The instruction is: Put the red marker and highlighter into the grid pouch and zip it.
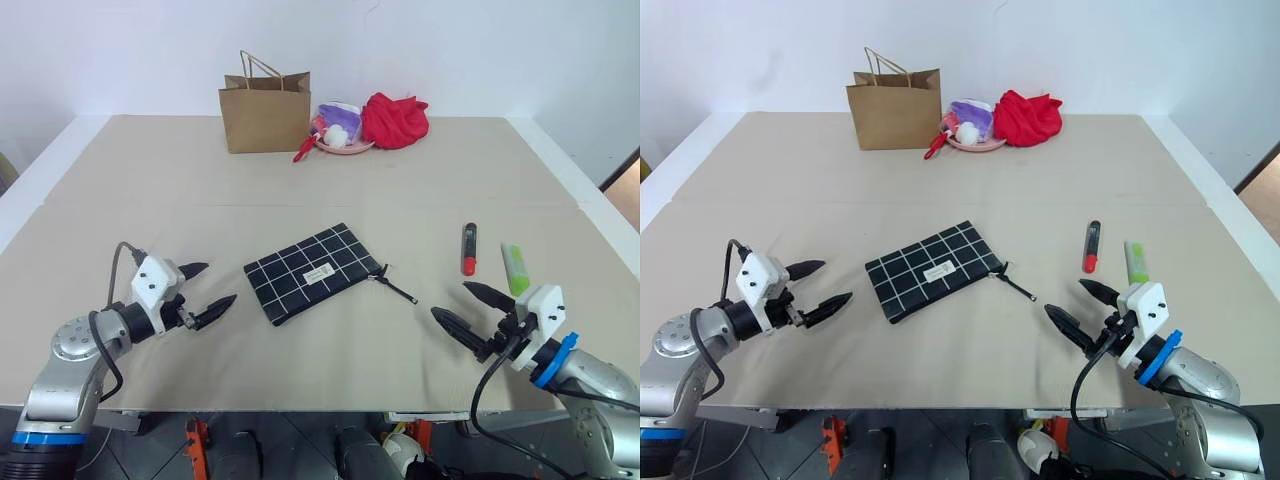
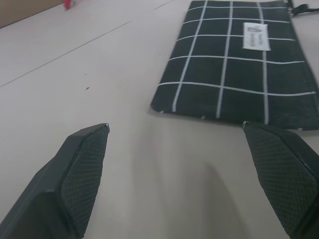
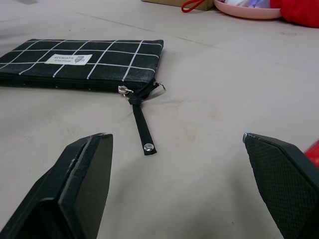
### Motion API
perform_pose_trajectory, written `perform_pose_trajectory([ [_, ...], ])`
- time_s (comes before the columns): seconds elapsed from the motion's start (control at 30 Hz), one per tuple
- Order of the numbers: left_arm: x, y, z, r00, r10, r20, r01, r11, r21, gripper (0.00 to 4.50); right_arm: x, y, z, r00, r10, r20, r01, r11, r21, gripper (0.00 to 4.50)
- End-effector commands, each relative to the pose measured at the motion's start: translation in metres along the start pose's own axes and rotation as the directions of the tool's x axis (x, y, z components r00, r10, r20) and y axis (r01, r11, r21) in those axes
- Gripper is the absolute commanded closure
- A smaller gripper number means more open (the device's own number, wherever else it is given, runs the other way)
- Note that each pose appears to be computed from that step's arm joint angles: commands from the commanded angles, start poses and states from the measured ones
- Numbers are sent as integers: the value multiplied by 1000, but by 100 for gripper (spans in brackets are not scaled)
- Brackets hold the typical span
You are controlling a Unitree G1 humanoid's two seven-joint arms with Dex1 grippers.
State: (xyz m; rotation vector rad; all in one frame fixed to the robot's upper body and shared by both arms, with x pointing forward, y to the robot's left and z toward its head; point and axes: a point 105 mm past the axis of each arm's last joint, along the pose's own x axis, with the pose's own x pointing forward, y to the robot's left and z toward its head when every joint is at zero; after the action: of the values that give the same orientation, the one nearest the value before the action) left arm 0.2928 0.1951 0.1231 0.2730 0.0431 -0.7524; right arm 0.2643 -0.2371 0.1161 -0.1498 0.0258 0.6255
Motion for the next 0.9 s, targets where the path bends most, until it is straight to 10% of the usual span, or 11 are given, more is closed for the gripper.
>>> perform_pose_trajectory([
  [0.03,4,-13,20,996,-58,63,56,998,31,7,3,1,9,1000,4,29,-3,1000,-28,0],
  [0.63,15,-25,25,992,-108,71,105,994,45,7,16,6,22,998,17,60,-15,999,-34,0],
  [0.73,14,-33,22,988,-141,62,138,989,51,0,31,9,31,997,30,74,-29,999,-13,83],
  [0.9,15,-39,20,984,-169,57,165,984,66,0,72,24,44,992,94,84,-96,995,18,353],
])
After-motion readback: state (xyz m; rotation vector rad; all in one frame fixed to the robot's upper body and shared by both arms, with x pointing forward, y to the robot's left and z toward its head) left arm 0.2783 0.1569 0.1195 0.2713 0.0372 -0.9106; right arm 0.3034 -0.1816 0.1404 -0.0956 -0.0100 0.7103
